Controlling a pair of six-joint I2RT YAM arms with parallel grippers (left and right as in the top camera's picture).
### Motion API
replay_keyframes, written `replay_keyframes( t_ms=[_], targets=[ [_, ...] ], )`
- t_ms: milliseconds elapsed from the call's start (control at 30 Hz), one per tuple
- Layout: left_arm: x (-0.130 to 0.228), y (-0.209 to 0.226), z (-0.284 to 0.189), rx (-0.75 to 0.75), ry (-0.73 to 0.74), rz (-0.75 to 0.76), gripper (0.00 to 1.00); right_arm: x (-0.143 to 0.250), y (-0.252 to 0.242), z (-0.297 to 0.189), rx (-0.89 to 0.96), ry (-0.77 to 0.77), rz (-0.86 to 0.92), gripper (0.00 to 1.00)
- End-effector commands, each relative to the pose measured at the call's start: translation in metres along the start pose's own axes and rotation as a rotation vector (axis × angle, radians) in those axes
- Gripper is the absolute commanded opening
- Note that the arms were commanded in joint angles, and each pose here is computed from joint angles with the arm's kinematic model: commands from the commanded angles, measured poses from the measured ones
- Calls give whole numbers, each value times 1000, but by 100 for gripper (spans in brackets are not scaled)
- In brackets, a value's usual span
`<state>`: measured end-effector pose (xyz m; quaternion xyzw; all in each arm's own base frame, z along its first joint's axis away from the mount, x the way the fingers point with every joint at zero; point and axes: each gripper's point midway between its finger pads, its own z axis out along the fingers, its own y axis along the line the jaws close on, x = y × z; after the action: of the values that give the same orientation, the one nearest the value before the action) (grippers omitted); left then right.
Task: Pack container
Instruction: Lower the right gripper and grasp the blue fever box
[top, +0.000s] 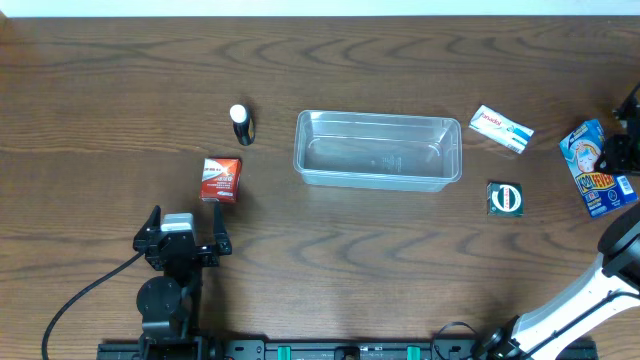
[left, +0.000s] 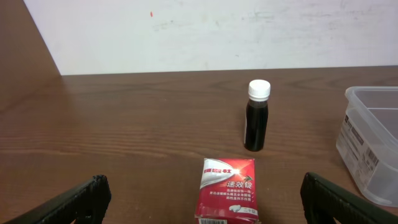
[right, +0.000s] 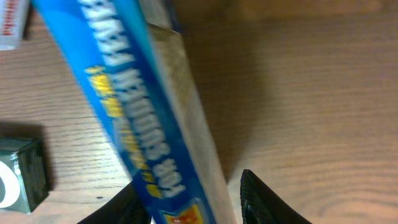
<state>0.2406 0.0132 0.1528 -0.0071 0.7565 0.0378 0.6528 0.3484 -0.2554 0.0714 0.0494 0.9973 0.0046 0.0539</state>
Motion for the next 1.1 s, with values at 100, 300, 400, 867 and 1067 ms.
replay_keyframes(
  t_ms=[100,300,400,867,1067],
  targets=[
    [16,-2,3,10,38,12,98,5,-7,4,22,15,102,42],
    [17,-2,3,10,38,12,98,9,2,12,-24,19,106,43],
    [16,-2,3,10,38,12,98,10,2,13,-23,25,159,43],
    [17,-2,3,10,38,12,98,-2,-3,13,3,-20,198,40],
    [17,-2,3,10,38,12,98,-12,5,14,10,-37,149,39]
  ],
)
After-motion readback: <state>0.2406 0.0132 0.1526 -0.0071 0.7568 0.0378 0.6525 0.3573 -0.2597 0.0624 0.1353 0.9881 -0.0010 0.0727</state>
